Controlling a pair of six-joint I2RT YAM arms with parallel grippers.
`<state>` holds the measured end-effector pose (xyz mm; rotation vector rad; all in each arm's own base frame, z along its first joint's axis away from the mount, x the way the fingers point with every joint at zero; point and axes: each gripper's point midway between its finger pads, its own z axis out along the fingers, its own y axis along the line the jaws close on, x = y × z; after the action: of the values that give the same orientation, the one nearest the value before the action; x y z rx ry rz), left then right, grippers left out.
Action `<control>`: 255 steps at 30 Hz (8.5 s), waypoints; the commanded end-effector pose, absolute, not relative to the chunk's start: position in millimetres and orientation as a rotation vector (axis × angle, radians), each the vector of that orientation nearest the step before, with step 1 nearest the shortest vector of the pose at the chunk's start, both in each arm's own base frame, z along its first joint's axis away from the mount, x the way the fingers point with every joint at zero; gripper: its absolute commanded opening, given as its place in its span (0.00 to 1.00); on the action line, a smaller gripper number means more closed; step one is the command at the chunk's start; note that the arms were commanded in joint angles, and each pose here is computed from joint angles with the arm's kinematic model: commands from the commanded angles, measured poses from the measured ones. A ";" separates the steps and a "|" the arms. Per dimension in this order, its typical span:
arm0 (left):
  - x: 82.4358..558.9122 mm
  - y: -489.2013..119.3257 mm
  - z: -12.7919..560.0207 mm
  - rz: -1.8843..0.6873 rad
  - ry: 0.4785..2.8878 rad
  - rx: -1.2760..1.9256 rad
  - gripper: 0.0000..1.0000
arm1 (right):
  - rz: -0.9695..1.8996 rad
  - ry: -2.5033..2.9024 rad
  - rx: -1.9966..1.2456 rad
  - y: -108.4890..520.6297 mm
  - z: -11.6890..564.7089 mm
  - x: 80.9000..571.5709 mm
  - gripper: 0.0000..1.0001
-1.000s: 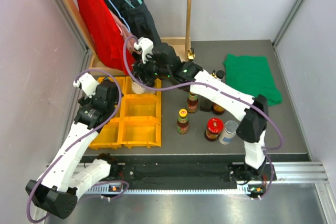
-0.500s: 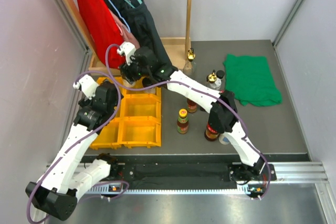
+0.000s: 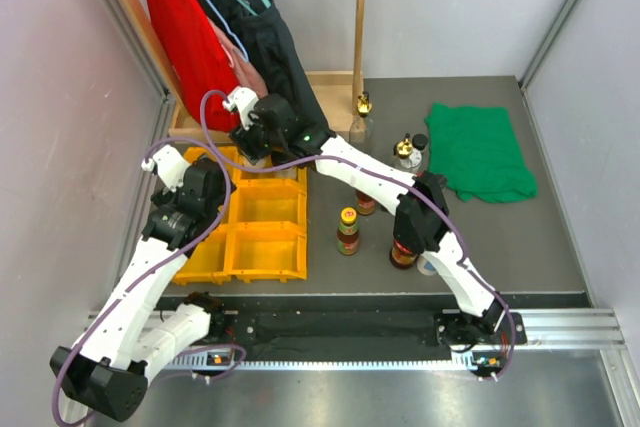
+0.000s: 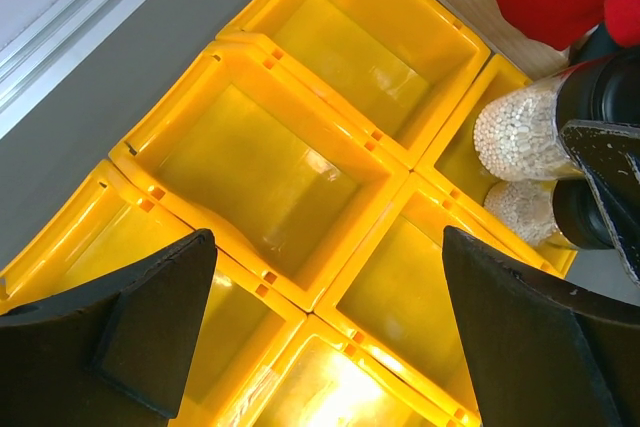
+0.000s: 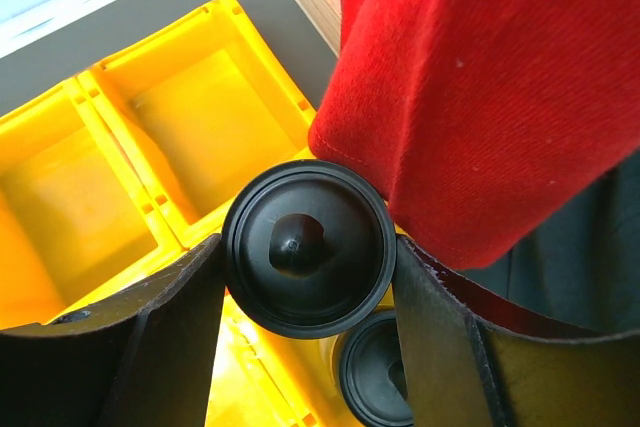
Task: Organize the condiment bottles
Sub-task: Place the bottle in the storage box, then pick up the bottle from the center of the board, then place the bottle in the storage box.
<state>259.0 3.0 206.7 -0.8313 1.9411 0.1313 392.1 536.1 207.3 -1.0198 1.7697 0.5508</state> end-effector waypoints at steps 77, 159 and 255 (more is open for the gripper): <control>255.8 -138.8 308.6 -0.701 1.727 0.055 0.99 | 0.587 1.732 -0.761 360.1 390.4 282.6 0.90; 465.3 -357.7 315.2 -0.456 1.508 0.313 0.00 | 0.308 1.936 0.304 83.5 316.8 278.0 0.92; 396.5 102.1 321.5 0.442 1.299 -0.943 0.00 | 0.375 2.009 0.291 106.4 297.6 294.3 0.92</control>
<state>394.5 92.8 294.0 -0.8753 1.4614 0.4901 287.0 105.9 289.8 0.2740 2.0439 0.3561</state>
